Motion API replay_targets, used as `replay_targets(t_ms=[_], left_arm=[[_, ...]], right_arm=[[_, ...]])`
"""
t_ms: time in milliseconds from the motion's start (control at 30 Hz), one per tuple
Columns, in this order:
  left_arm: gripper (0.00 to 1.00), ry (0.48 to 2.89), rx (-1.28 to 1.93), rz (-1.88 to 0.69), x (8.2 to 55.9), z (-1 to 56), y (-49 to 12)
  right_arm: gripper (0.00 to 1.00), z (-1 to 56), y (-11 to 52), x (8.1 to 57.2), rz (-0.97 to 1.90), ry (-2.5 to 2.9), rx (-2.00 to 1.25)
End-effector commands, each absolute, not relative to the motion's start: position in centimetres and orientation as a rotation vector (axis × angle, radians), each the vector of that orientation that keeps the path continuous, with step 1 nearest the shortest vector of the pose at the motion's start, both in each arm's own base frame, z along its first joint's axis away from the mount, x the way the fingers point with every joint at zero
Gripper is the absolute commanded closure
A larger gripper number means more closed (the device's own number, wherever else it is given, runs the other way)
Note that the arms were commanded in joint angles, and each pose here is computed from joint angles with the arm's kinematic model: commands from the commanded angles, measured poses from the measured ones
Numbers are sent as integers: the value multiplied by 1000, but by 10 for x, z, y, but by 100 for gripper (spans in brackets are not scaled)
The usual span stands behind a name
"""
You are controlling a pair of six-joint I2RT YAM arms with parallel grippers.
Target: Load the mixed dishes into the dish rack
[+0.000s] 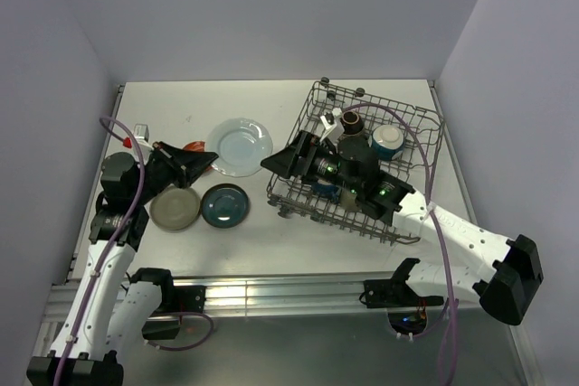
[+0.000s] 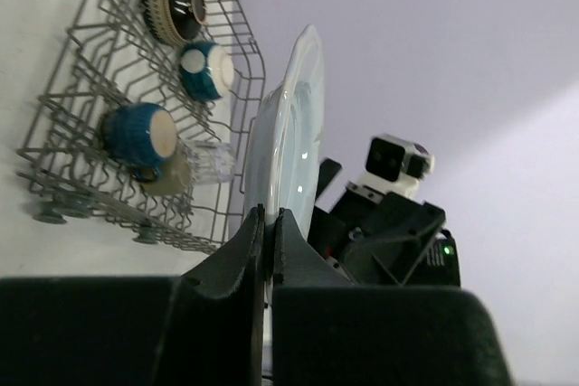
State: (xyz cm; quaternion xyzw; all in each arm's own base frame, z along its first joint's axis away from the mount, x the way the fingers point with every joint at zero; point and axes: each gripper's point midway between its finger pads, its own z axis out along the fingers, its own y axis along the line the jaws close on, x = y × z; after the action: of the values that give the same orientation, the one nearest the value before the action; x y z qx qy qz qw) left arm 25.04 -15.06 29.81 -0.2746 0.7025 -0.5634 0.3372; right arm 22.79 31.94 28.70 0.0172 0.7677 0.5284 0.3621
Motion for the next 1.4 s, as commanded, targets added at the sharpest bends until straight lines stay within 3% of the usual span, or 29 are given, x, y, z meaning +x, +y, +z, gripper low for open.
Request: replay_targets(t_ms=[0, 400, 600, 700, 733, 800, 833, 867, 900, 967, 1033, 1067, 1233, 1367], left_arm=[[100, 1723, -553, -1643, 227, 342, -162], [100, 1710, -486, -1740, 203, 343, -169], [100, 1725, -462, -1743, 200, 338, -172], [100, 1748, -453, -1735, 203, 331, -174], [100, 1754, -444, -1732, 203, 330, -175], [100, 1801, -444, -1710, 206, 320, -177], [96, 1816, -443, -1701, 207, 317, -177], [68, 1831, -436, -1663, 211, 311, -176], [51, 1882, -474, -1635, 212, 299, -176], [31, 1911, -455, -1533, 218, 294, -171], [24, 1948, -516, -1423, 224, 286, -162], [8, 1959, -505, -1367, 227, 282, -158], [6, 2009, -649, -1076, 241, 262, -127], [7, 2018, -668, -1010, 248, 252, -120]], right_arm=[[4, 311, 333, 227, 1501, 1870, 23], [20, 324, 361, 235, 1661, 1814, 15], [57, 333, 370, 230, 1748, 1777, 1], [92, 333, 368, 231, 1715, 1787, 8], [100, 328, 366, 232, 1689, 1808, 14], [100, 330, 360, 236, 1641, 1800, 32], [100, 324, 357, 236, 1605, 1835, 42], [100, 326, 349, 242, 1550, 1826, 76], [100, 325, 344, 244, 1503, 1842, 87], [100, 321, 329, 245, 1394, 1871, 86], [100, 310, 308, 253, 1224, 1916, 125], [100, 312, 295, 254, 1171, 1915, 140], [100, 301, 203, 271, 684, 1944, 289], [100, 303, 118, 271, 350, 1915, 435]])
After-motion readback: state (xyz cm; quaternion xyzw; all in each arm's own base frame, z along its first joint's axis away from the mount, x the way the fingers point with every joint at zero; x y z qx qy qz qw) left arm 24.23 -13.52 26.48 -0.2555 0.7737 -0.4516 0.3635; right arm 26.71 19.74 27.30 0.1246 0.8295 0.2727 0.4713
